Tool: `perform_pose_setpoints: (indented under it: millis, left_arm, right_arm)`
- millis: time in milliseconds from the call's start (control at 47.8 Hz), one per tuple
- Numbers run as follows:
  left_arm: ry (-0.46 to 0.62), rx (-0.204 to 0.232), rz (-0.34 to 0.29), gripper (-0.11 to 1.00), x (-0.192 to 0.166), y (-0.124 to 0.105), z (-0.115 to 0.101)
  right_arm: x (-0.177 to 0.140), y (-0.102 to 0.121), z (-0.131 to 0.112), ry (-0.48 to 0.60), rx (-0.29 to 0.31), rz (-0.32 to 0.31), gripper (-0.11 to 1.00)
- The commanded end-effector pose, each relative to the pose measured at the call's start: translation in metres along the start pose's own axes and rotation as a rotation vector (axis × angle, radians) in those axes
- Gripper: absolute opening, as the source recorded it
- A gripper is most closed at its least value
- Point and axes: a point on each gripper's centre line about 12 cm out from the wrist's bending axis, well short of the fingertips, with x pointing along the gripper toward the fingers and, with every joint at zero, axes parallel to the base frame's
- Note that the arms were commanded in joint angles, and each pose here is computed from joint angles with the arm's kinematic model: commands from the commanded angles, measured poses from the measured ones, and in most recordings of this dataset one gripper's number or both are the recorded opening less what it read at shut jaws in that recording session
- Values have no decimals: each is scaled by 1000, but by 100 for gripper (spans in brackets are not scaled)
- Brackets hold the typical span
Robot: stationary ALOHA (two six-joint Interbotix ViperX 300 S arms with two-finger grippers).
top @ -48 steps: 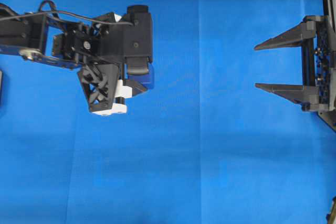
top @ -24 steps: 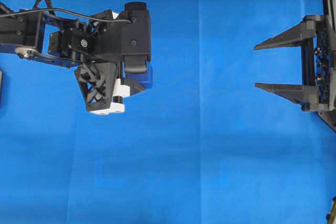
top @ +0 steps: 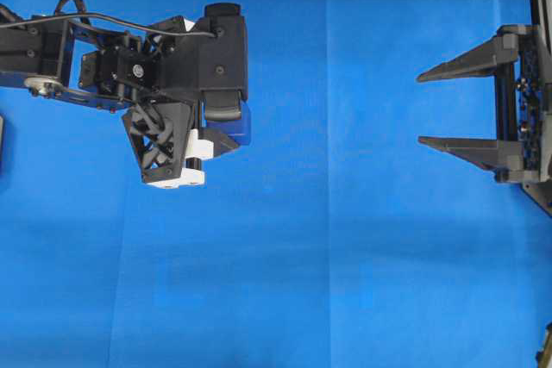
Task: Handover the blue block to the right arm after grasping it with the left arm, then place it in the designated position.
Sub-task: 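Rotate the held cube and pull it back toward the left side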
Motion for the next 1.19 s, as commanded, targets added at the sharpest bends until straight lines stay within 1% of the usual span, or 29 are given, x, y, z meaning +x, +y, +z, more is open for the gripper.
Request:
perform_pose_setpoints:
  millis: [0,502,670,816,921,1172]
  left_arm:
    - [-49,4,-3,47,-15,-1,9]
    - [-49,1,-2,47,-15,-1,9]
    - [-90,3,-6,46,-18,-1,6]
    - [-213,3,-14,47,-26,-1,1]
    - [-354,6,-24,47,-35,-1,-3]
    - [-613,-1,-29,46,-44,5,-24]
  right_arm:
    - [2,0,11,-31,3,1,98]
    - [2,0,11,-32,2,1,98]
    - [2,1,12,-34,5,2,98]
    - [2,1,12,-34,5,3,98]
    - [2,1,12,-35,4,5,98]
    - [2,1,13,-38,5,4,98]
